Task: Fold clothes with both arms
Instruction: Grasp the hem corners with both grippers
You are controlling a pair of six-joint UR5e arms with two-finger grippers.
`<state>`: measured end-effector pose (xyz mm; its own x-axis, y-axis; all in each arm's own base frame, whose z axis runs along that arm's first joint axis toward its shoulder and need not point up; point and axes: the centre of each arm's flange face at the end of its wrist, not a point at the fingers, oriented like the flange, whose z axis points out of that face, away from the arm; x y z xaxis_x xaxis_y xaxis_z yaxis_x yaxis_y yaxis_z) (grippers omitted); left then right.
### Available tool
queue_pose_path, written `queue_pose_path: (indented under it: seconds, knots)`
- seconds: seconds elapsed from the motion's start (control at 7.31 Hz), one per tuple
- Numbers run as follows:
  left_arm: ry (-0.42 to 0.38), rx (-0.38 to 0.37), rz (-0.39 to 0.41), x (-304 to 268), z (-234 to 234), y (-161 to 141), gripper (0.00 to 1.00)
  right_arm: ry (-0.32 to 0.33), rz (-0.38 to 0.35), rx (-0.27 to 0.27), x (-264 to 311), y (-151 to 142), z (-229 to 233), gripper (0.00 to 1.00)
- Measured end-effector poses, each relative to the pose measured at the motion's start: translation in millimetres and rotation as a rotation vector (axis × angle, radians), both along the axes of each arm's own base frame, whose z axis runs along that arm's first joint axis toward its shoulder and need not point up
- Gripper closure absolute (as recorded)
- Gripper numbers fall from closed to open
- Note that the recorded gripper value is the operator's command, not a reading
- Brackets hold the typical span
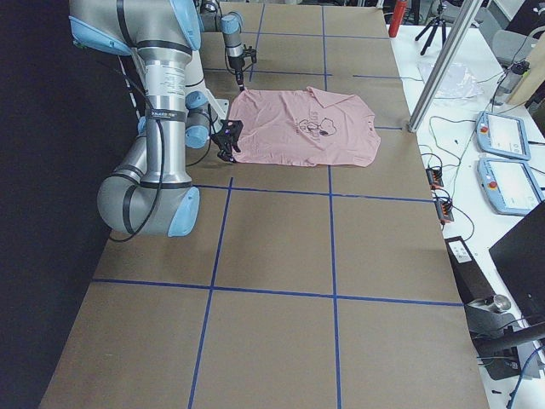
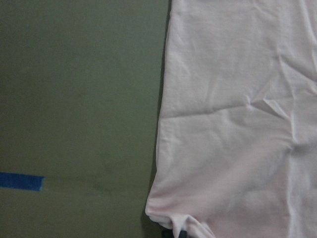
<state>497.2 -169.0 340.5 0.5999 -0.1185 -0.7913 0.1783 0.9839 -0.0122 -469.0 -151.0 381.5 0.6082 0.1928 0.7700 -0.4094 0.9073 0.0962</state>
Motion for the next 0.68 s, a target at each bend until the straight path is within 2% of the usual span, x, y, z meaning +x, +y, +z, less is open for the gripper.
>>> queue_pose_path:
  seconds: [0.41,0.55,0.68]
  knots:
    - [-0.001,0.0,-0.002,-1,0,-1,1.0,0.002,-0.01,0.0,-3,9,2,0.46]
    - [-0.001,0.0,-0.002,-1,1,-1,1.0,0.004,-0.016,0.0,-4,12,2,0.5]
    - [-0.002,0.0,-0.003,-1,1,-1,1.0,0.006,-0.022,0.0,-5,14,3,0.8]
